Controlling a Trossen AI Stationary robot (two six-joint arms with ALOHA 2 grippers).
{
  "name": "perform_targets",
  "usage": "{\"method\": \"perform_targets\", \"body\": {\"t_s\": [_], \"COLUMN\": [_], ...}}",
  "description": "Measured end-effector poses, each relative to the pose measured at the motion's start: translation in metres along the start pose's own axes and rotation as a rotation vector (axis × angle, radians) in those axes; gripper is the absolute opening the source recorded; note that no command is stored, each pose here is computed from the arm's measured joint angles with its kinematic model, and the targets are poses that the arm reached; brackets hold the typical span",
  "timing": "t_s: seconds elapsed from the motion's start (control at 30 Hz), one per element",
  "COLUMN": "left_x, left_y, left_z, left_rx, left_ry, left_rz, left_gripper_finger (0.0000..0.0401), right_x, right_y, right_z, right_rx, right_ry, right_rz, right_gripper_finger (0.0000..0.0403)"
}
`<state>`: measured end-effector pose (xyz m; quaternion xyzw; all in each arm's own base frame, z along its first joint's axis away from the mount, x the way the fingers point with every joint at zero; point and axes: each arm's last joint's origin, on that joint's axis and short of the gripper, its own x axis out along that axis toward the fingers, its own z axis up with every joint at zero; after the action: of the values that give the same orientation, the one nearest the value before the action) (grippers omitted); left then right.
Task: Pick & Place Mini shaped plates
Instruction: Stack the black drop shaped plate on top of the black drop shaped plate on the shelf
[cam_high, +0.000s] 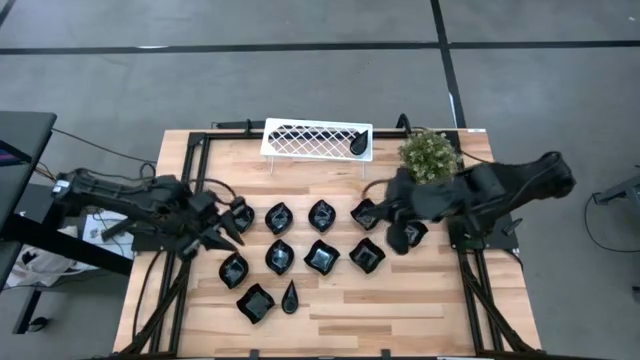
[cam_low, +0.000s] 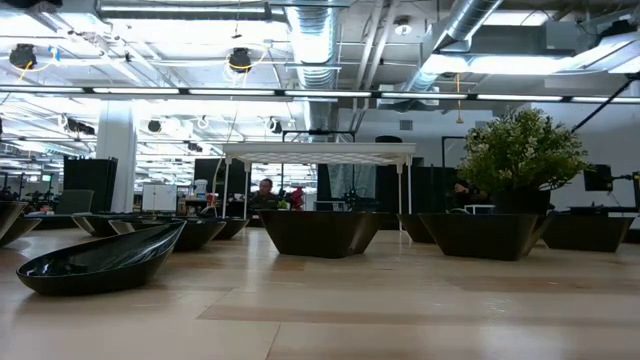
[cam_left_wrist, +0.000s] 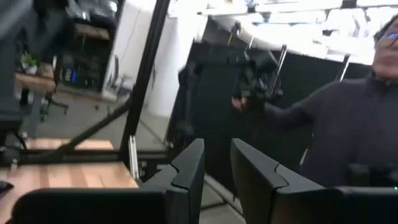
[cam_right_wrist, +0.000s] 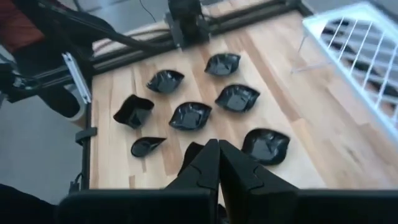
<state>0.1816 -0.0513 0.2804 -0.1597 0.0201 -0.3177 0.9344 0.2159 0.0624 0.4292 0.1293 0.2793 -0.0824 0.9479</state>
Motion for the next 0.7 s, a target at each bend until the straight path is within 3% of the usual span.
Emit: {"method": "perform_targets", "body": {"t_s": [0.2, 0.4, 0.7], "left_x": [0.034, 0.059, 0.097], "left_y": [0.006, 0.007, 0.002], "left_z": [0.008, 0.021, 0.018], "left_rx": [-0.032, -0.036, -0.099], "left_ry": [0.086, 0.093, 0.184], "left_rz": [0.026, 0.073, 0.172], "left_gripper_finger": [0.0082, 0.0082, 0.0082], "right_x": [-0.03, -0.049, -0.035], "right_y": [-0.027, -0.049, -0.069], "right_z": [-0.026, -0.059, -0.119], "right_rx": [0.002, 0.036, 0.092], "right_ry": [-0.054, -0.201, -0.452], "right_rz": [0.008, 0.122, 0.321], "right_gripper_finger": [0.0001, 0.0001, 0.0001]}}
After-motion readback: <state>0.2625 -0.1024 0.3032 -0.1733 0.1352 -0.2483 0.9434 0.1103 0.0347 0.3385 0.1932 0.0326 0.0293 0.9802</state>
